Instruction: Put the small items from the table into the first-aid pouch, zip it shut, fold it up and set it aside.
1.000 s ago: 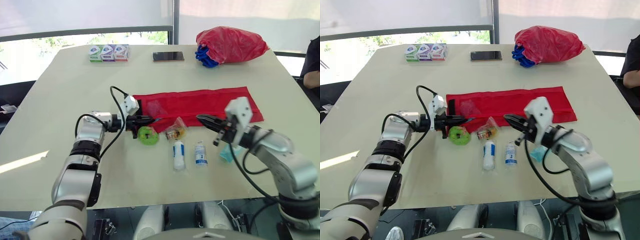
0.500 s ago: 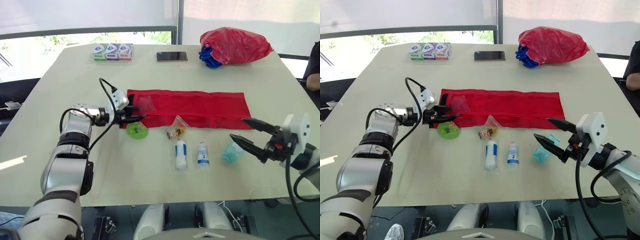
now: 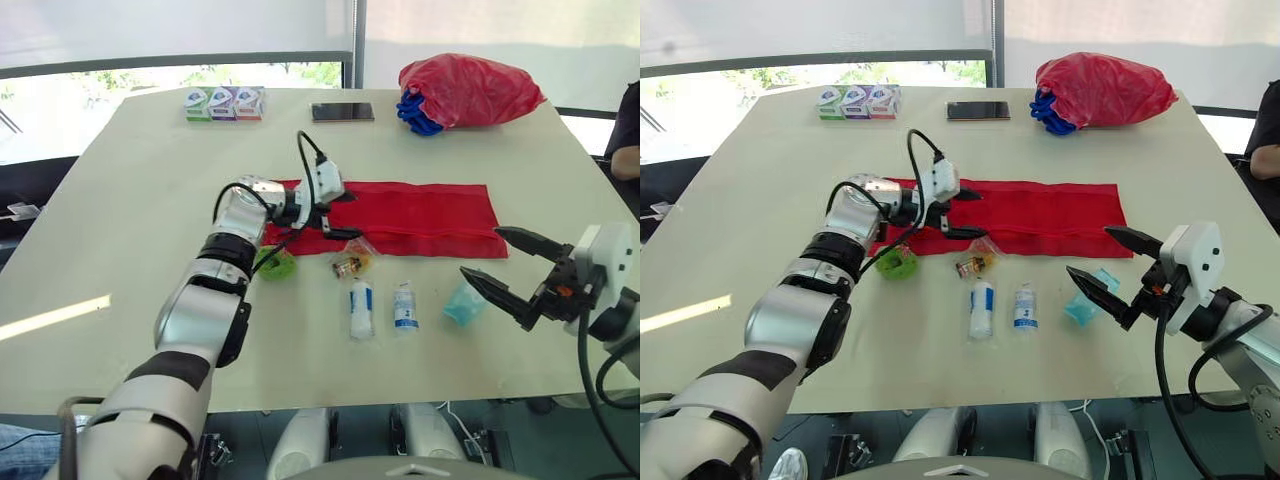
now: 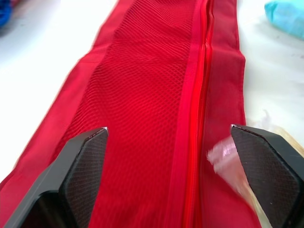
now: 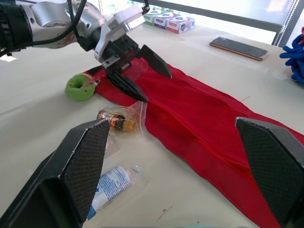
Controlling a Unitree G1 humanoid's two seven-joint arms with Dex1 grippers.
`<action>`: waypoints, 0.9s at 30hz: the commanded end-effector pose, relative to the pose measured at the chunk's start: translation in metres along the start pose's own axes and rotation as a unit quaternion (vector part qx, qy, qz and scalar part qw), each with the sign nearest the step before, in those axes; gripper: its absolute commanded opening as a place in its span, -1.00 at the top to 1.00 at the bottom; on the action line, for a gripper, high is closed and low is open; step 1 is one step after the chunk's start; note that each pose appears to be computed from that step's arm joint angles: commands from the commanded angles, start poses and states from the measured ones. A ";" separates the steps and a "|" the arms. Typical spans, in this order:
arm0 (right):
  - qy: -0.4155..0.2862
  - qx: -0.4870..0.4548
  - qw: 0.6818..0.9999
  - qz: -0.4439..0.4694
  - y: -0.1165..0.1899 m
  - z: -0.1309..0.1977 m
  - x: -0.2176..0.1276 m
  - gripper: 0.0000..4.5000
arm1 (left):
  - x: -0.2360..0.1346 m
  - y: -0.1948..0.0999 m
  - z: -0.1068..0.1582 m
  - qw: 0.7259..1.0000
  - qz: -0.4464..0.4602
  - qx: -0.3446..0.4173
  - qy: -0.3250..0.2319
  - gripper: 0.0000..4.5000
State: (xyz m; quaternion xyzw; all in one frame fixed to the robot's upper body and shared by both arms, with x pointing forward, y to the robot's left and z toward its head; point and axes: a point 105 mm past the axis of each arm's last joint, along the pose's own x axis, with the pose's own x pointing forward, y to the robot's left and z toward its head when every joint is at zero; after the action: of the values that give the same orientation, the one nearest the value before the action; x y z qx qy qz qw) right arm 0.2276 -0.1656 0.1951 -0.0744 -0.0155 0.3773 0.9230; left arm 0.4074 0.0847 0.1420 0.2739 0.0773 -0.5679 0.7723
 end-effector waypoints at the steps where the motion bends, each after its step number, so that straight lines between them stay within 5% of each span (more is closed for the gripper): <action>1: -0.018 -0.027 0.999 -0.009 0.004 0.016 -0.004 -1.00 | 0.003 0.006 -0.009 0.998 0.037 0.034 0.034 -0.95; 22: -0.015 -0.026 0.999 -0.028 0.004 0.017 -0.006 -1.00 | 0.025 0.013 -0.013 0.993 0.110 0.022 0.032 -0.95; 27: -0.015 -0.023 0.999 -0.028 0.006 0.017 -0.006 -1.00 | 0.027 0.006 -0.018 0.995 0.091 0.016 0.031 -0.28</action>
State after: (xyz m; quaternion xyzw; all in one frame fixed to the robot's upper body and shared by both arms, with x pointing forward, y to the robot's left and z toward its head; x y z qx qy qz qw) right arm 0.2222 -0.1666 0.2002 -0.0741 -0.0165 0.3488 0.9341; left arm 0.4272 0.0735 0.1147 0.3117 0.0733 -0.4795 0.8171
